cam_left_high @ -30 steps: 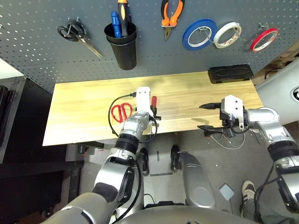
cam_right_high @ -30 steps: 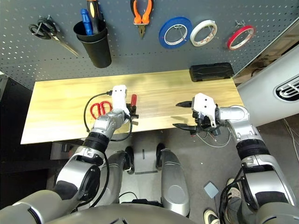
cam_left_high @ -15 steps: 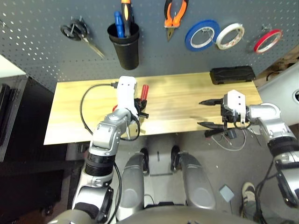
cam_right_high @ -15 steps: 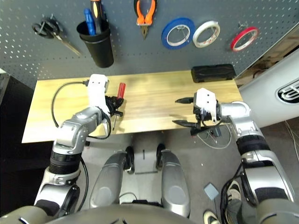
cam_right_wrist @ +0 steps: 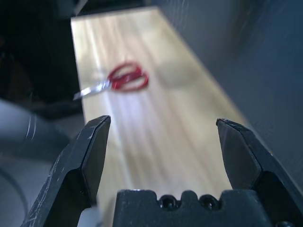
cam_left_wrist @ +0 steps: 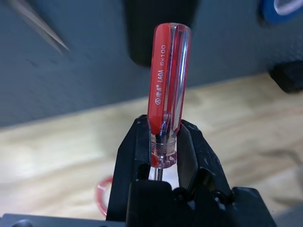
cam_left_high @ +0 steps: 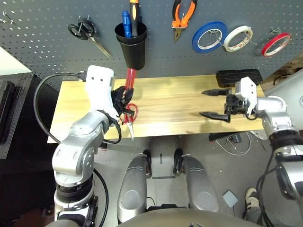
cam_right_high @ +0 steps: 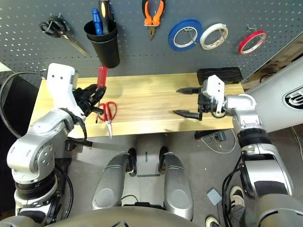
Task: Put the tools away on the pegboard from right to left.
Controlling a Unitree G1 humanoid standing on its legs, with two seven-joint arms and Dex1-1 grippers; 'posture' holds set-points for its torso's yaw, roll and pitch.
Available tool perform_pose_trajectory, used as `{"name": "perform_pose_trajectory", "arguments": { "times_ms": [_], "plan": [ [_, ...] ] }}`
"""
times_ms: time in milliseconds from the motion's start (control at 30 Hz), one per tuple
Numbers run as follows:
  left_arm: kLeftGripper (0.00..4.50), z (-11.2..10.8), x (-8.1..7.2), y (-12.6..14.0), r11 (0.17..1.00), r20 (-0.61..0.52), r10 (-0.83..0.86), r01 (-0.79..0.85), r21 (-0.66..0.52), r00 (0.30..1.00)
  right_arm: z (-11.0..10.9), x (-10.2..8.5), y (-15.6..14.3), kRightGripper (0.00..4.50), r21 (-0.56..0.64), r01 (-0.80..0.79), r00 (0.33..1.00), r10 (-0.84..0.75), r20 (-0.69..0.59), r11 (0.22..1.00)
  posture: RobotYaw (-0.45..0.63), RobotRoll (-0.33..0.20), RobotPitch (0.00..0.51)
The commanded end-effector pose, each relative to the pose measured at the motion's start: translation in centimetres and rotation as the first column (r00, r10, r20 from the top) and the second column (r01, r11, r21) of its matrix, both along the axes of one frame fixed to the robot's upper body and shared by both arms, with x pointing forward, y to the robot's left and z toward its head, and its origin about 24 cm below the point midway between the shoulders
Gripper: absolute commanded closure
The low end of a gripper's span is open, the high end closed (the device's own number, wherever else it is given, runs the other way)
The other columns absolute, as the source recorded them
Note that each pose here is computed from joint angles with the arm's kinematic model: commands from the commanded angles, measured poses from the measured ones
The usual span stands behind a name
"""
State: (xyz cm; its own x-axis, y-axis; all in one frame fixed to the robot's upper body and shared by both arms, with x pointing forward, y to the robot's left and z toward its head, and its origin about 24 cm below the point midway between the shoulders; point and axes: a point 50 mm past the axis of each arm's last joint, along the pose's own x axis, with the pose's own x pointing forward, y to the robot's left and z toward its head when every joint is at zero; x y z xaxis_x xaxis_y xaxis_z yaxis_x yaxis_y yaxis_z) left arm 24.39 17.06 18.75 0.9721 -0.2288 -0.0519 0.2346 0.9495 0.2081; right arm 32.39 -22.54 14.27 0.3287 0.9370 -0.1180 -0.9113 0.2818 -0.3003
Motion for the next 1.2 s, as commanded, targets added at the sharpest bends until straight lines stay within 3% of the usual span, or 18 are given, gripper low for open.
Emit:
{"name": "perform_pose_trajectory", "arguments": {
  "times_ms": [33, 333, 567, 1200],
  "plan": [
    [3.70, 2.3, -0.3, 0.4, 1.000, 0.150, 0.026, -0.026, 0.003, 0.988, 2.0, -0.5, -0.9, 0.00, 0.024, -0.019, 1.000, 0.019, 0.007, 1.000, 0.07, 0.000, 0.189],
    [3.70, 8.4, 1.2, 0.0, 0.999, 0.407, -0.002, 0.015, -0.029, 0.913, 6.5, -2.3, -1.1, 0.00, 0.065, -0.088, 0.995, 0.091, -0.049, 0.994, 0.05, 0.000, 0.172],
    [3.70, 10.8, 1.8, -1.2, 0.989, 0.479, 0.000, 0.072, -0.131, 0.878, 9.0, -3.1, -0.6, 0.00, 0.121, -0.111, 0.991, 0.120, -0.066, 0.986, 0.03, 0.000, 0.167],
    [3.70, 14.2, 6.6, -0.9, 0.941, 0.586, 0.150, 0.067, -0.331, 0.796, 10.0, -3.0, -0.8, 0.00, 0.140, -0.051, 0.998, 0.054, -0.018, 0.989, -0.02, 0.000, 0.186]
  ]
}}
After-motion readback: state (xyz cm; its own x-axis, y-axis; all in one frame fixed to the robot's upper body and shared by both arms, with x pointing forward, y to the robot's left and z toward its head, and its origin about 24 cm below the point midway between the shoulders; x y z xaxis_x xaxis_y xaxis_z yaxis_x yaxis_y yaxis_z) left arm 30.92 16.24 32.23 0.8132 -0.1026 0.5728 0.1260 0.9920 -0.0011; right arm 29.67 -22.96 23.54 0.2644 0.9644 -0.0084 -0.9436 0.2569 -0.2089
